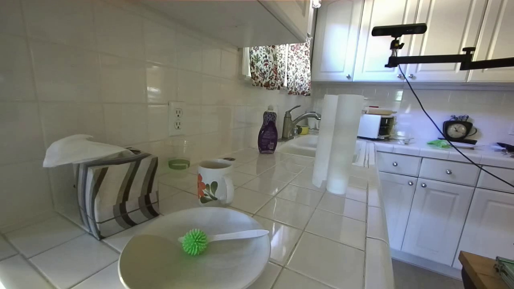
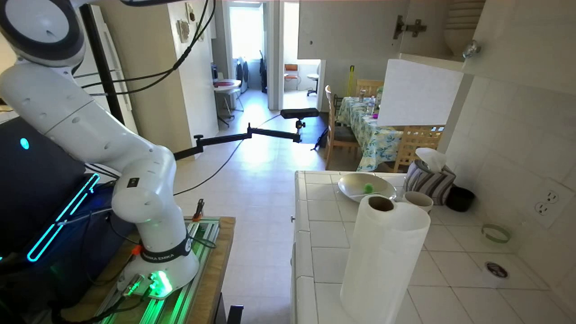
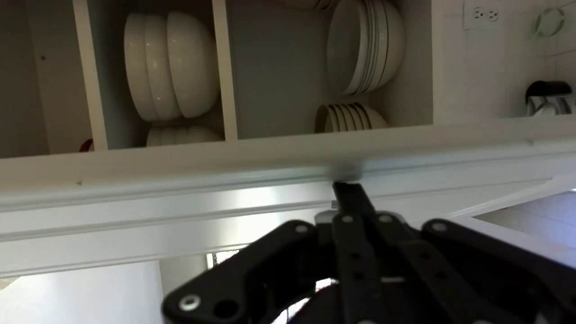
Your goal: Close the cabinet door.
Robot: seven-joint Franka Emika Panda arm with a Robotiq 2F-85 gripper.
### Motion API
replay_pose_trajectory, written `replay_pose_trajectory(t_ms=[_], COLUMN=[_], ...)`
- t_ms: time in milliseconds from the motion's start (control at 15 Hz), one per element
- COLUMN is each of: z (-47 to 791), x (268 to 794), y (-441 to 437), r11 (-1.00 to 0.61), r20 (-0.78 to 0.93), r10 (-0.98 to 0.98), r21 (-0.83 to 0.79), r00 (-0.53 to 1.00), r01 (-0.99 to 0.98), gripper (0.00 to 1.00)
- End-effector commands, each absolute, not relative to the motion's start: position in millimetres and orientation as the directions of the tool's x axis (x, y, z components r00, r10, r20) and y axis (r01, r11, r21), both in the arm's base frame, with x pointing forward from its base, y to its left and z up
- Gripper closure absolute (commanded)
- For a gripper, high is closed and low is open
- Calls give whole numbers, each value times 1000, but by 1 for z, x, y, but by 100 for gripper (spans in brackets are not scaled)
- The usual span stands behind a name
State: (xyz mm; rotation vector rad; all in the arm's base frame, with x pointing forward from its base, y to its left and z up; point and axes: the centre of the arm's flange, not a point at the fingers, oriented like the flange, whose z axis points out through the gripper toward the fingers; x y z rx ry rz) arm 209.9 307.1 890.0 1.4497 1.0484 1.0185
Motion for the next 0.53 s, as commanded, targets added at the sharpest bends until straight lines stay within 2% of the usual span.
replay_pose_trajectory(t_ms=[0, 467], z=[886, 877], x=[210, 236], y=[280, 246], r11=[-106, -120], r20=[76, 75], r10=[944, 921], r21=[991, 988], r00=[321, 383], r01=[76, 94], gripper=[99, 99])
